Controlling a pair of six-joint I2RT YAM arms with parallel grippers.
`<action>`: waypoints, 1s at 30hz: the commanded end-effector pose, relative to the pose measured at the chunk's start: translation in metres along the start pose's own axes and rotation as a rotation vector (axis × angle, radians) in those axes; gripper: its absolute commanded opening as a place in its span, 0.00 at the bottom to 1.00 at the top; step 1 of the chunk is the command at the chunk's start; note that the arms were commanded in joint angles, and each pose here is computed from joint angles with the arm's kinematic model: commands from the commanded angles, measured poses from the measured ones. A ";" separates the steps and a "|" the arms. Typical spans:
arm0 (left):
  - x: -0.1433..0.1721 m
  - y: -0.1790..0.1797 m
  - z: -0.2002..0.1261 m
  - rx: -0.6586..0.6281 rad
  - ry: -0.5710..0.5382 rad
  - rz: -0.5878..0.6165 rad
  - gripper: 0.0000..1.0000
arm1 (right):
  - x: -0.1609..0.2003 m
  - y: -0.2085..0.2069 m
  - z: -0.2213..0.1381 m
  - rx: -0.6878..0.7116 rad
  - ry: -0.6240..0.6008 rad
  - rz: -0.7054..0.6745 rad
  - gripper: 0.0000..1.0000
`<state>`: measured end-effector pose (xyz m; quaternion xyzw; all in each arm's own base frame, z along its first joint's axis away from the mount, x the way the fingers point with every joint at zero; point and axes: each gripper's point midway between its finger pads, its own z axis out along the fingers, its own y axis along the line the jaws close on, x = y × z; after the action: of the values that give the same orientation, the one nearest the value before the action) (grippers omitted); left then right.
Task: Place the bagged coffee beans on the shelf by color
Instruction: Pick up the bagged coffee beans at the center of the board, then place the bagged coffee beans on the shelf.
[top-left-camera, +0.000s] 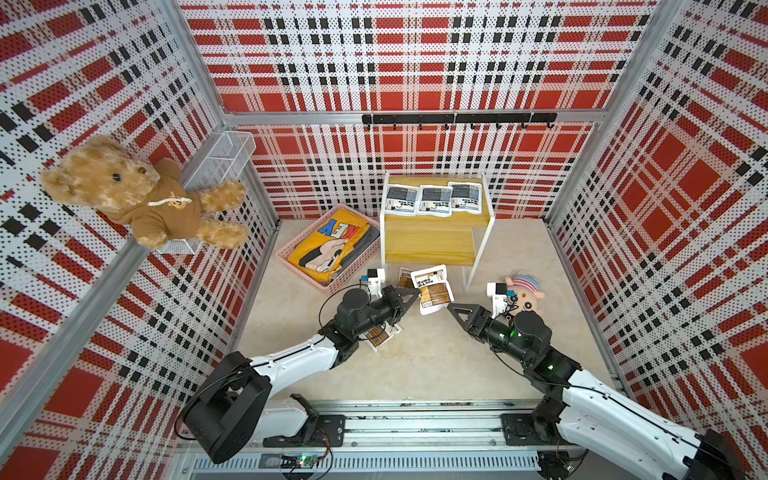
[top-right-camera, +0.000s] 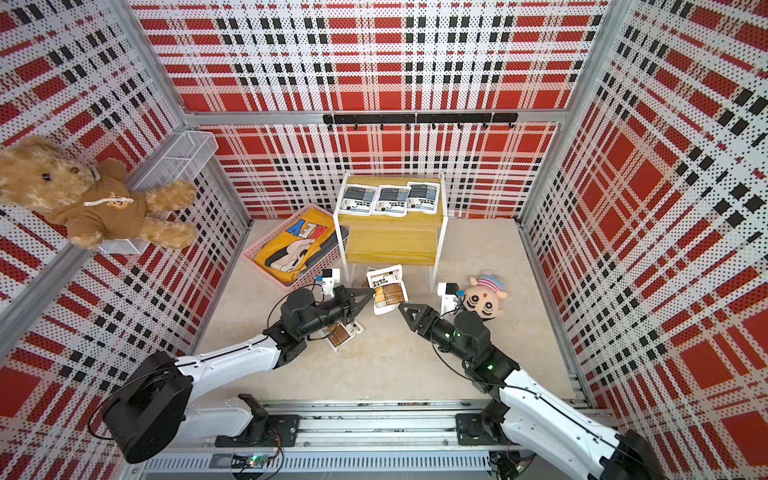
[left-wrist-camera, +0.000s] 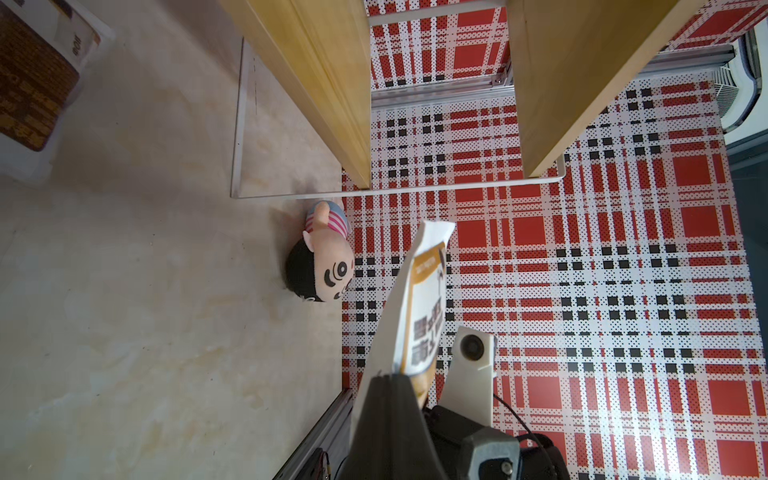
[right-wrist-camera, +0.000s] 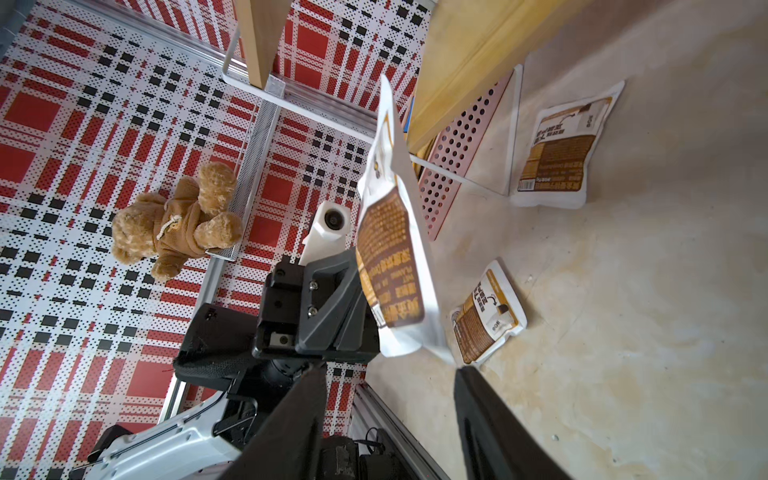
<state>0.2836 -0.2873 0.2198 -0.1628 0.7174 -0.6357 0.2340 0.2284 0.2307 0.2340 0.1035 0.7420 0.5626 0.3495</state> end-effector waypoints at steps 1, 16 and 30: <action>-0.001 -0.016 -0.001 0.037 0.013 0.031 0.00 | -0.007 0.013 0.004 -0.033 -0.023 -0.038 0.55; -0.004 -0.021 -0.004 0.050 0.006 0.022 0.00 | 0.004 -0.007 0.012 0.027 0.027 -0.006 0.54; -0.007 -0.024 -0.006 0.055 -0.006 0.028 0.00 | 0.013 -0.023 0.016 0.092 0.065 0.063 0.56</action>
<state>0.2840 -0.2831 0.2229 -0.1634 0.7163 -0.6368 0.2339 0.2370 0.2404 0.2123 0.1146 0.7648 0.5466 0.3212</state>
